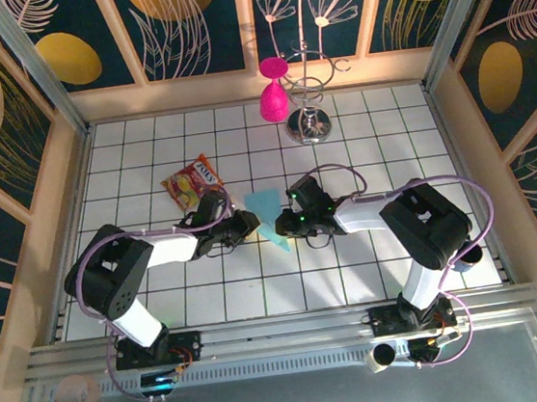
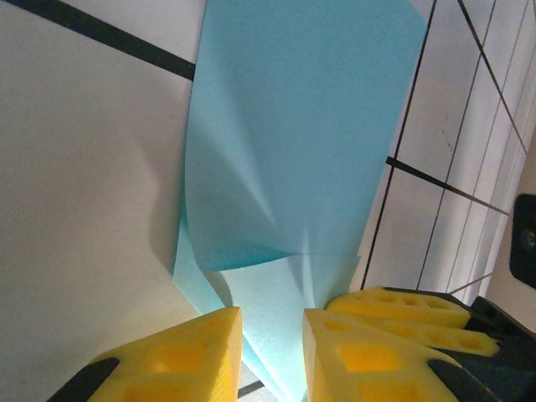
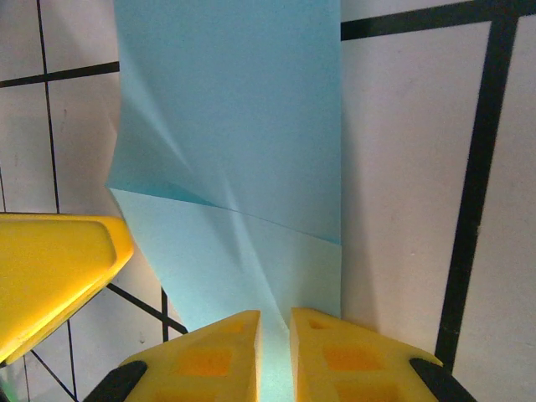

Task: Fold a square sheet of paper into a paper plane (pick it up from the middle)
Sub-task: Fourth fold the wing at the center of the table.

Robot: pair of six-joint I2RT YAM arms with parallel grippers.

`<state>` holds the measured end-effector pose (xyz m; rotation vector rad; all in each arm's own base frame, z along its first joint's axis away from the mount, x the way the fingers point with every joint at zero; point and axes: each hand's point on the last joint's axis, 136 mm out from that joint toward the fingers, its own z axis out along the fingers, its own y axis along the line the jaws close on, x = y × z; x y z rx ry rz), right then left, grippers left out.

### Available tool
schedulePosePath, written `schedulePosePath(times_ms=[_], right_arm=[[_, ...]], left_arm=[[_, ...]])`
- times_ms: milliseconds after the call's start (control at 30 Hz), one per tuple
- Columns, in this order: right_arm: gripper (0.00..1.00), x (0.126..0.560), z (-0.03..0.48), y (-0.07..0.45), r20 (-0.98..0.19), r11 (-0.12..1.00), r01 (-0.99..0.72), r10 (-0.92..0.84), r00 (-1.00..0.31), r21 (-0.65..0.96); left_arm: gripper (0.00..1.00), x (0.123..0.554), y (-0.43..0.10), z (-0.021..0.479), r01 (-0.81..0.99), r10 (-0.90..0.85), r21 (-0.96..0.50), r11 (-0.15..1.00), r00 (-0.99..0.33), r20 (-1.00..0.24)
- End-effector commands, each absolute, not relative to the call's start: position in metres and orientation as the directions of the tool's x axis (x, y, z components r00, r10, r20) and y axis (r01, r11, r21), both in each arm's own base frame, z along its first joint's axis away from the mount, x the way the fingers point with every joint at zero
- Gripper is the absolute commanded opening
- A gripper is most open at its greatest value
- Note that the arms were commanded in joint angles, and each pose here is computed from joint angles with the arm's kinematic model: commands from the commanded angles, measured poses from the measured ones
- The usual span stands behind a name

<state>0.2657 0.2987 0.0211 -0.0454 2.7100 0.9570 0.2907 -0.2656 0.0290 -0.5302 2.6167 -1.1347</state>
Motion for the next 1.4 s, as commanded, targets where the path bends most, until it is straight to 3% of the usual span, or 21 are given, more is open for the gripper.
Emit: schedulePosePath(times_ms=[0,433,600,1367], right_arm=[[0.17,0.266,0.012,0.294,-0.244,0.792,-0.098,0.065,-0.968,0.603],[0.16,0.266,0.008,0.292,-0.239,0.796,-0.093,0.067,-0.969,0.598],[0.14,0.266,0.009,0.292,-0.238,0.794,-0.095,0.064,-0.969,0.601],[0.13,0.266,0.013,0.289,-0.264,0.789,-0.115,0.061,-0.963,0.603]], left_arm=[[0.25,0.296,-0.267,0.027,-0.233,-0.420,-0.724,0.649,-0.903,-0.085],[0.29,0.301,-0.249,0.026,-0.275,-0.475,-0.668,0.692,-0.870,-0.134],[0.25,0.302,-0.263,0.032,-0.246,-0.453,-0.720,0.649,-0.885,-0.107],[0.25,0.312,-0.278,0.049,-0.203,-0.418,-0.803,0.560,-0.906,-0.063]])
